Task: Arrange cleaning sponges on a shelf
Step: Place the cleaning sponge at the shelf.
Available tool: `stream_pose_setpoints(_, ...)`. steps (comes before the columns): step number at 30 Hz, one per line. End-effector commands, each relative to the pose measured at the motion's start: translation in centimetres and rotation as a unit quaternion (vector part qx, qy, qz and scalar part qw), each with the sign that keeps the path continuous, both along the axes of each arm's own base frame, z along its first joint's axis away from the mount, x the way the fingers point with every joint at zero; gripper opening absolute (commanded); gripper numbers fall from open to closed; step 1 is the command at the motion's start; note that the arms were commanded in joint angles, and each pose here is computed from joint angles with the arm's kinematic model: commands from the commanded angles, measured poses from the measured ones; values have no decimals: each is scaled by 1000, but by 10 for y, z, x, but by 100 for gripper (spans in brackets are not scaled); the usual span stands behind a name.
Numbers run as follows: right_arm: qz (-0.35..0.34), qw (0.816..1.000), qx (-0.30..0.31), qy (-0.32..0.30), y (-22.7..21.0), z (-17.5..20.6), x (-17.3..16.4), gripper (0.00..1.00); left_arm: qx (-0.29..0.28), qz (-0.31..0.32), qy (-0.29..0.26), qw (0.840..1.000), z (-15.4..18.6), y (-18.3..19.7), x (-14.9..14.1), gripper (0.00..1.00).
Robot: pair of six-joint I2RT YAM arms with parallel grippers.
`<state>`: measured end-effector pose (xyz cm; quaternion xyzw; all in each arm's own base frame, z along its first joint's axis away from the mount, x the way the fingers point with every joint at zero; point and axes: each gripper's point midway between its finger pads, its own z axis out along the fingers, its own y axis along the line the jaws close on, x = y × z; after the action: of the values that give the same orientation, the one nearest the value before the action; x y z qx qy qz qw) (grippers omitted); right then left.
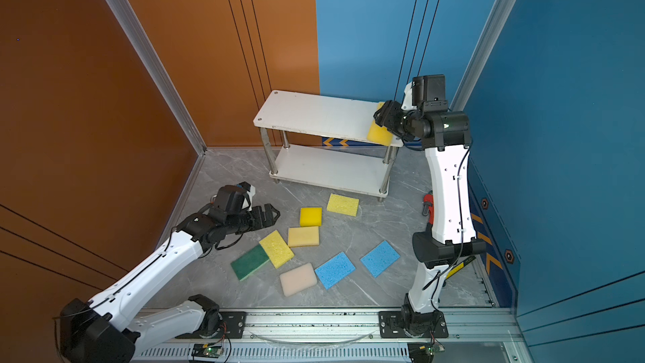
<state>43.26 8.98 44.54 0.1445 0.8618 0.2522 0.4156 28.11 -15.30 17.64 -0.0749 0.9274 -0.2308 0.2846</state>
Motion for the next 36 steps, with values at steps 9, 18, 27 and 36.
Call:
stream_pose_setpoints(9, -2, 1000, -21, -13, -15, -13, 36, 65, 1, -8, -24, 1000, 14, -1, 5, 98)
stream_pose_setpoints(18, 3, 999, -35, -8, -21, -25, 47, 65, -4, 6, -15, 1000, 7, 3, -1, 98)
stream_pose_setpoints(27, 4, 998, -70, 3, -28, -43, 58, 69, -10, 21, -14, 1000, 5, 5, -5, 98)
stream_pose_setpoints(36, -10, 996, -94, 4, -32, -52, 71, 87, -6, 23, -10, 1000, 4, 8, -10, 98)
